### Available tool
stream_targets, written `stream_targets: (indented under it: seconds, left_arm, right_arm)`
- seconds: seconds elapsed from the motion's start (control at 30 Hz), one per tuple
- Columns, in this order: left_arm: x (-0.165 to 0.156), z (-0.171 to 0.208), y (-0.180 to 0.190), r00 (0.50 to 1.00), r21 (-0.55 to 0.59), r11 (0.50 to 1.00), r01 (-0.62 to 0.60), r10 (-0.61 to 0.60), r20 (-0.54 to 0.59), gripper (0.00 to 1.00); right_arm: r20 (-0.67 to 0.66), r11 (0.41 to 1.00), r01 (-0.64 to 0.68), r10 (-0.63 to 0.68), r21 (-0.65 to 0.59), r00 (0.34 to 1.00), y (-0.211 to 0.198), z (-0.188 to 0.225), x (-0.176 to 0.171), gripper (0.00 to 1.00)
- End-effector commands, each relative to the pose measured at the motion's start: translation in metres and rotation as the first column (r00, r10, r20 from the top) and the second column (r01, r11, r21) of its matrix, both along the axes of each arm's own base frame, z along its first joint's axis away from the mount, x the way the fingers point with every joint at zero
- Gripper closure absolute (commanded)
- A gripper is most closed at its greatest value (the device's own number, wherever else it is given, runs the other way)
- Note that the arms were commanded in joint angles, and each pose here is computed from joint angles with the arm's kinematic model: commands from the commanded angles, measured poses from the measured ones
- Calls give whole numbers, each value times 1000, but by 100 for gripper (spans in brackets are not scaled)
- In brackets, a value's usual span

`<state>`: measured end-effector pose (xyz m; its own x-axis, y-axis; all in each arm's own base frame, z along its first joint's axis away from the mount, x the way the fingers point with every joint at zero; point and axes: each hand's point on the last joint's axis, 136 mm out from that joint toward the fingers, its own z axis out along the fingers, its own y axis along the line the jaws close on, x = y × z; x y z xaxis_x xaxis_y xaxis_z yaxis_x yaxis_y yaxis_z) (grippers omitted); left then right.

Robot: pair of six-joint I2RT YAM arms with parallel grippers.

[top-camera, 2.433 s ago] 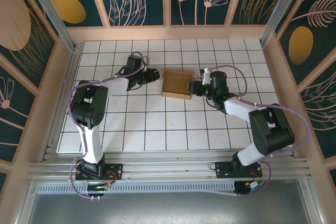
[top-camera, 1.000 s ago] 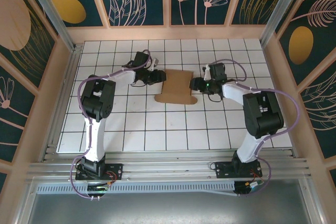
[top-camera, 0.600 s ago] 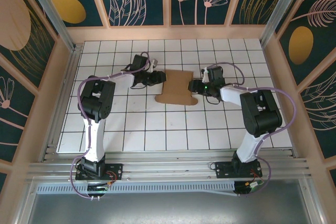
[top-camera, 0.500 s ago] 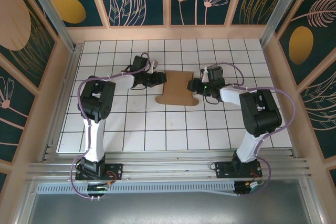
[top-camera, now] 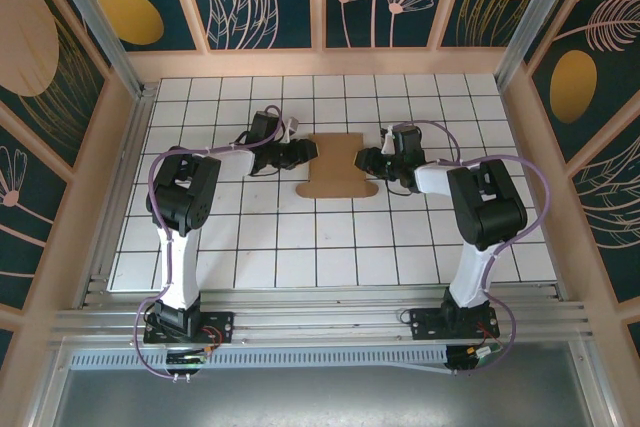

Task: Fold the paper box

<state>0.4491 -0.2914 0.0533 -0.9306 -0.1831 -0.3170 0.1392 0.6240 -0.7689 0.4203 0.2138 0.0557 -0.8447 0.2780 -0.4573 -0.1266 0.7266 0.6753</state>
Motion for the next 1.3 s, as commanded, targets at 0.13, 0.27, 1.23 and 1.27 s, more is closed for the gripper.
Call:
stream_targets:
  seconds: [0.13, 0.27, 1.23, 1.27]
  left_arm:
    - [-22, 19, -55, 991, -16, 991, 134, -134, 19, 54]
    - [-23, 13, -57, 991, -25, 991, 132, -132, 1, 56]
    - [13, 47, 1, 987, 45, 986, -160, 159, 21, 12]
    - [11, 46, -4, 989, 12, 989, -150, 150, 5, 11]
  right_arm:
    - [-104, 999, -37, 37, 3, 994, 24, -39, -15, 69]
    - [-102, 999, -43, 45, 18, 994, 28, -39, -17, 69]
    - [-192, 983, -17, 53, 182, 980, -24, -62, -22, 74]
    - [-193, 983, -18, 55, 184, 980, -23, -62, -22, 74]
